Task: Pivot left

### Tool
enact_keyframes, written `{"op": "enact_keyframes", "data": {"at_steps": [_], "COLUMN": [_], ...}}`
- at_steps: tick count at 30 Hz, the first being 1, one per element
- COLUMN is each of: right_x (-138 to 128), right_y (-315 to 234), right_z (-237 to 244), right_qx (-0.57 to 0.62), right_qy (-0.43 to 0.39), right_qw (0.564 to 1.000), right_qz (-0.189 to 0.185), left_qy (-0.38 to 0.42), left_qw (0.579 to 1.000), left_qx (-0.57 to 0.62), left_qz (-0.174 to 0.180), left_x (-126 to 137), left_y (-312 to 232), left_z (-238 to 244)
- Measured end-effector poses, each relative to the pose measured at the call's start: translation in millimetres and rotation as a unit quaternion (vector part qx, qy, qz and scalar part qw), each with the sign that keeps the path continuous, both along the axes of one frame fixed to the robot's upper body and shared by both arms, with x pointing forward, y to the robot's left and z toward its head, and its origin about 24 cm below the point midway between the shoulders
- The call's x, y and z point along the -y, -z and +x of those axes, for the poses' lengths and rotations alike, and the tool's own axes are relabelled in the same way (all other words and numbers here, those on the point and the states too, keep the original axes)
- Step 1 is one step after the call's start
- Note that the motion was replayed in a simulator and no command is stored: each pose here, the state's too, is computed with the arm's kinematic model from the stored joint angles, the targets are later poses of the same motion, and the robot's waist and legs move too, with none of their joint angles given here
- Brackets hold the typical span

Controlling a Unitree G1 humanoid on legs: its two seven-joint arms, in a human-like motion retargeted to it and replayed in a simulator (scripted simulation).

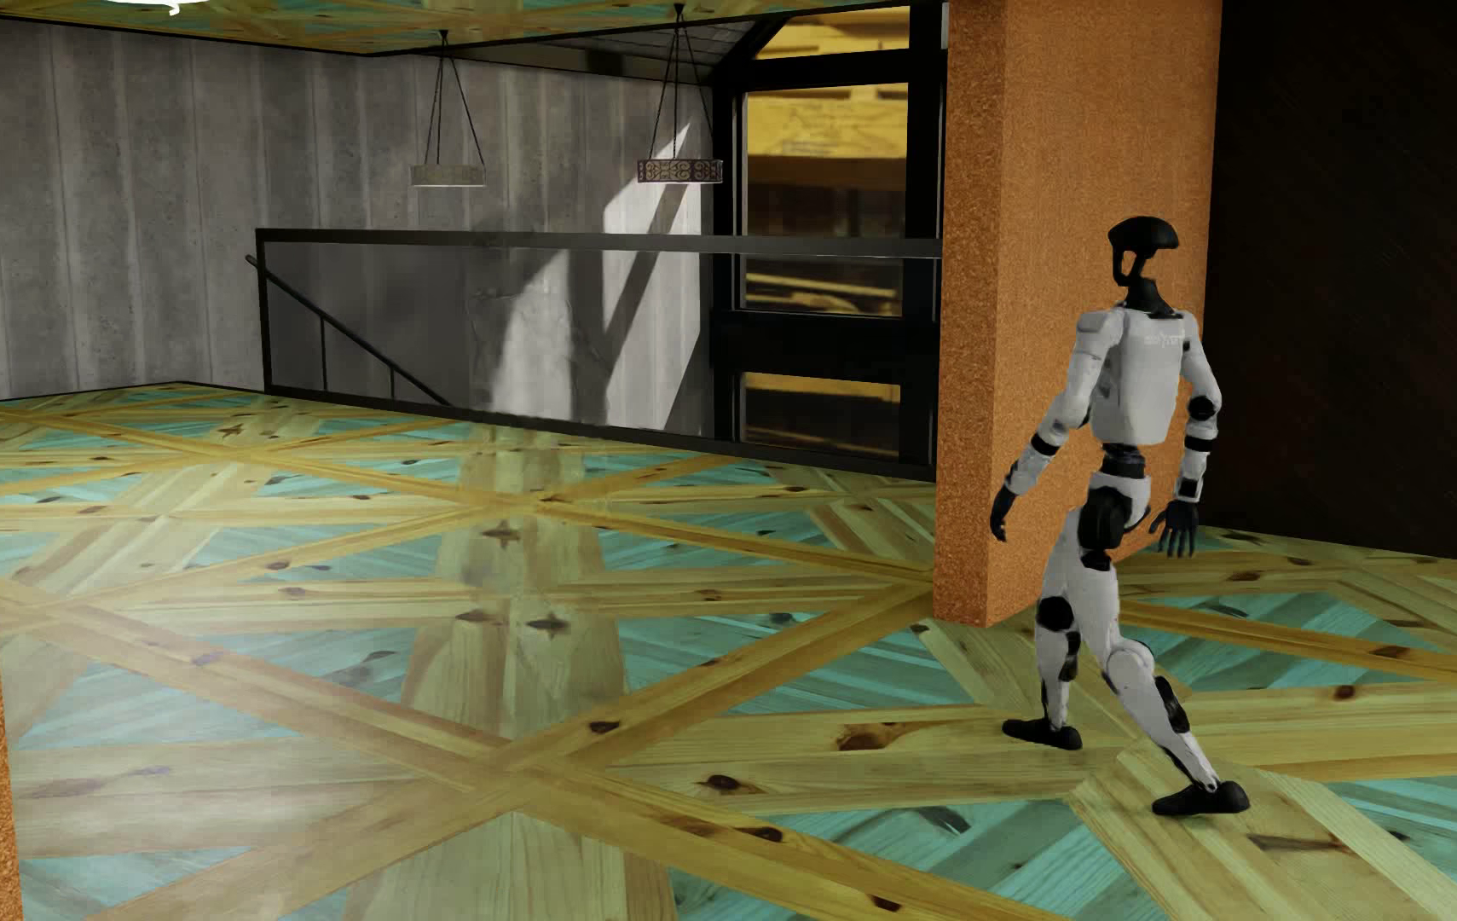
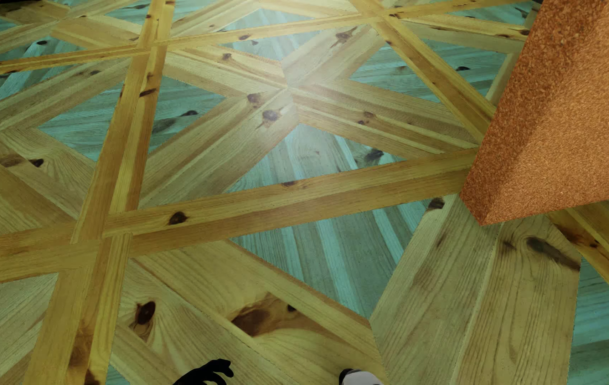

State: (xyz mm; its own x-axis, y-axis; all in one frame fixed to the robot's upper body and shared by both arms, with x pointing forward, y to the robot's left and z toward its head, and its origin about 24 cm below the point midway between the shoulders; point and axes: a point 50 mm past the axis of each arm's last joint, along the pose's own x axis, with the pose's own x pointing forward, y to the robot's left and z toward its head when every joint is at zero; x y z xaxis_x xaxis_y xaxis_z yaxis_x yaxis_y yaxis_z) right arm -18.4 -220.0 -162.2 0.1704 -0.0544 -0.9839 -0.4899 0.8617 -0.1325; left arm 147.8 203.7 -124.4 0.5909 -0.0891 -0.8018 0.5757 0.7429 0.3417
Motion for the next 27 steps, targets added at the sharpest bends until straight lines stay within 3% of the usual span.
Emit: {"op": "enact_keyframes", "data": {"at_steps": [3,8,11,14,18,22,24,27], "right_x": [5,-11,-12,6,13,9,21,19], "right_y": [1,-2,-14,-28,-14,-5,-8,-9], "right_z": [-10,44,85,114,73,35,16,-17], "right_qx": [-0.025,0.066,0.141,0.198,0.135,0.066,0.048,0.007], "right_qy": [-0.008,-0.009,-0.012,0.010,0.070,0.049,0.067,0.074], "right_qw": [1.000,0.998,0.989,0.980,0.988,0.997,0.996,0.997], "right_qz": [-0.011,0.021,0.033,0.016,-0.002,-0.006,-0.023,-0.025], "left_qy": [-0.060,-0.018,-0.041,-0.014,-0.016,-0.027,-0.037,-0.058], "left_qw": [0.998,0.994,0.980,0.970,0.959,0.976,0.987,0.995], "left_qx": [-0.022,-0.109,-0.195,-0.241,-0.281,-0.213,-0.159,-0.081], "left_qz": [-0.017,-0.027,0.003,0.015,0.038,0.023,0.007,0.003], "left_x": [-2,20,9,7,-5,-5,-3,-15], "left_y": [9,27,40,40,39,37,32,17], "left_z": [-21,-82,-132,-167,-193,-149,-115,-70]}}
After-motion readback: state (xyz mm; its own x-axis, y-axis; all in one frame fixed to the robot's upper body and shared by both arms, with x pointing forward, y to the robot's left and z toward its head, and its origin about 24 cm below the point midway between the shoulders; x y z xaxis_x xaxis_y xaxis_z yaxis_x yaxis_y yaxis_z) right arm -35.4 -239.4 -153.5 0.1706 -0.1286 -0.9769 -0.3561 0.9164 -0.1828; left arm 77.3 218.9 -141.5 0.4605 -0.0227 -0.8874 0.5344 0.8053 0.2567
